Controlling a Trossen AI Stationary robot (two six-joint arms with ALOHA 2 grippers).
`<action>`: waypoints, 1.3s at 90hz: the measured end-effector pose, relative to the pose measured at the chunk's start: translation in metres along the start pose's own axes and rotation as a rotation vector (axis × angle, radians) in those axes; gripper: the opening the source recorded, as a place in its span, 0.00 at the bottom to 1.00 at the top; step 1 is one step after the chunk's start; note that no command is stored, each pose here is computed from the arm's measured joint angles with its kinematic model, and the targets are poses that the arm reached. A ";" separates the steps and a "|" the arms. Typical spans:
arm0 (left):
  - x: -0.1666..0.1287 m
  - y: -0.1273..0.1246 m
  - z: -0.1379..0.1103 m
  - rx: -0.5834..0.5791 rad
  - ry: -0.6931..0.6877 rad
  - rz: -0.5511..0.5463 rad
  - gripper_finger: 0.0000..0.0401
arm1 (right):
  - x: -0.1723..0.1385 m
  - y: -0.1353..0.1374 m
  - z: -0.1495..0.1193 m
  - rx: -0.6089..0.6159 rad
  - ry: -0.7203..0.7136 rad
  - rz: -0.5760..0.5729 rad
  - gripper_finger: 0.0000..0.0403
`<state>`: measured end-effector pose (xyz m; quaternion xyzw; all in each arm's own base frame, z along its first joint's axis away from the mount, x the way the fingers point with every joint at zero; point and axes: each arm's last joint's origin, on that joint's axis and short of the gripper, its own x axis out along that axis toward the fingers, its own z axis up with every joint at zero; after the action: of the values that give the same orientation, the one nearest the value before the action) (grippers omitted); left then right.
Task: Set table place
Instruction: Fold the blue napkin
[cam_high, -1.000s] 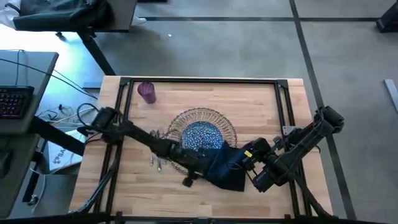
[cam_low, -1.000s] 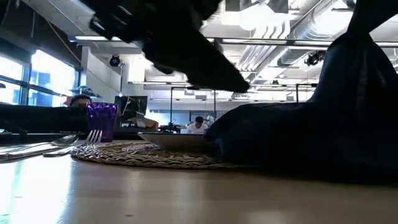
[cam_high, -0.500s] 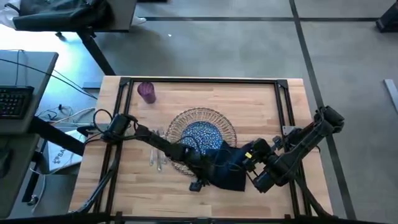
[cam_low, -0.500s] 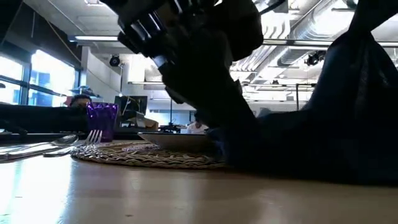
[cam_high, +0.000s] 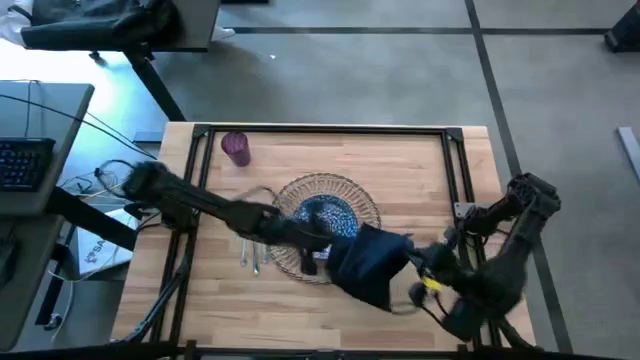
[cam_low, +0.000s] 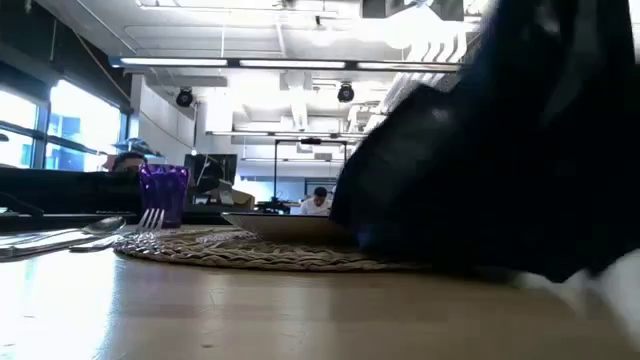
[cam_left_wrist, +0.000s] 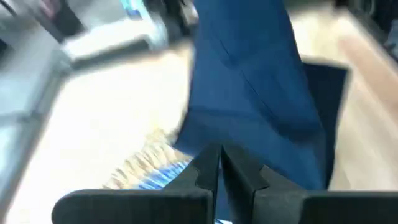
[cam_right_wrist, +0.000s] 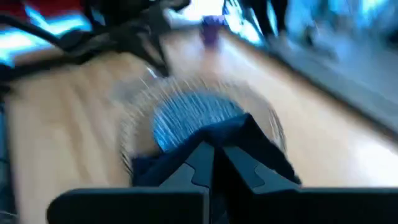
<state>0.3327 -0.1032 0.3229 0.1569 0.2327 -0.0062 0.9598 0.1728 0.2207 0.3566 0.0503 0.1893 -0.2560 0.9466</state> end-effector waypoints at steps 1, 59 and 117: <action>-0.004 0.001 0.002 -0.001 -0.013 -0.008 0.00 | -0.002 0.001 0.002 0.003 -0.013 0.009 0.00; 0.019 -0.030 -0.015 0.075 0.077 -0.148 0.29 | 0.000 -0.005 0.105 -0.122 -0.255 -0.087 0.00; -0.072 -0.034 -0.051 0.020 -0.097 0.141 0.33 | 0.092 -0.065 0.172 -0.102 -0.034 -0.160 0.00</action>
<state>0.2431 -0.1248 0.3018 0.1818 0.1745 0.0513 0.9664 0.2705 0.0888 0.4799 -0.0175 0.1896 -0.3215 0.9276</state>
